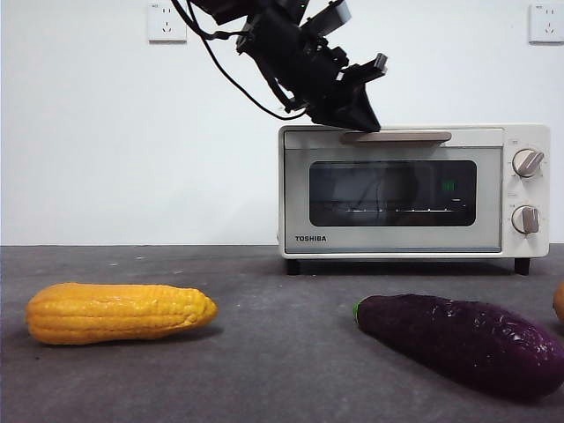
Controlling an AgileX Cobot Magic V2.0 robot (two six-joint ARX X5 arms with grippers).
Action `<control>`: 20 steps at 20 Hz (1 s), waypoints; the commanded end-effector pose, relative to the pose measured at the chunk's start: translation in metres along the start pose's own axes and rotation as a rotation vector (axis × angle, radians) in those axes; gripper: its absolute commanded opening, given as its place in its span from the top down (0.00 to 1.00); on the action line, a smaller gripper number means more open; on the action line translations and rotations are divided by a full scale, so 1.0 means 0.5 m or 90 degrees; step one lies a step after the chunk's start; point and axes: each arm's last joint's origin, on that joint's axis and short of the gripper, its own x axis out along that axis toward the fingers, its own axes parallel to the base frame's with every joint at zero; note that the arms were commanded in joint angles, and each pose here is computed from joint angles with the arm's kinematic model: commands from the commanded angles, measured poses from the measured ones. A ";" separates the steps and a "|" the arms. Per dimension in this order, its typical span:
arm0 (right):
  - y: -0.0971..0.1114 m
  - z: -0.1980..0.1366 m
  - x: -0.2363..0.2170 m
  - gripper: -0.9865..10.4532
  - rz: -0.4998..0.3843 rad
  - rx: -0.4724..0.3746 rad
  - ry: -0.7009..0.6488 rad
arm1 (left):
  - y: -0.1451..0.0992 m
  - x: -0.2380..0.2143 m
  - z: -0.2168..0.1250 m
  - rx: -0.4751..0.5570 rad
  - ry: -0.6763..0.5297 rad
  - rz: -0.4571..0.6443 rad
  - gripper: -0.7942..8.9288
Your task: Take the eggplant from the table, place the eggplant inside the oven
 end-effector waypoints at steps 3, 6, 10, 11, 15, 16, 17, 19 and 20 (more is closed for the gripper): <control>0.001 -0.002 -0.001 0.47 0.003 -0.004 0.004 | -0.048 0.058 -0.058 -0.002 0.084 -0.045 0.92; 0.001 -0.002 -0.001 0.47 0.003 -0.006 0.004 | -0.094 0.069 -0.054 0.010 0.092 -0.075 0.92; 0.001 -0.002 -0.001 0.47 0.003 -0.006 0.003 | -0.163 0.081 -0.048 0.028 0.094 -0.113 0.92; 0.001 -0.002 -0.001 0.47 0.003 -0.006 0.003 | -0.180 0.083 -0.047 0.030 0.094 -0.122 0.92; 0.001 -0.002 -0.001 0.47 0.003 -0.006 0.003 | -0.231 0.086 -0.041 0.031 0.089 -0.173 0.92; 0.001 -0.002 -0.001 0.47 0.003 -0.006 0.003 | -0.238 0.086 -0.040 0.025 0.089 -0.179 0.92; 0.001 -0.002 -0.001 0.47 0.003 -0.006 0.003 | -0.242 0.086 -0.039 0.022 0.089 -0.182 0.92; 0.001 -0.002 -0.001 0.47 0.003 -0.006 0.003 | -0.245 0.085 -0.037 0.021 0.088 -0.183 0.92; 0.001 -0.002 -0.001 0.47 0.003 -0.006 0.003 | -0.244 0.081 -0.034 0.022 0.086 -0.182 0.92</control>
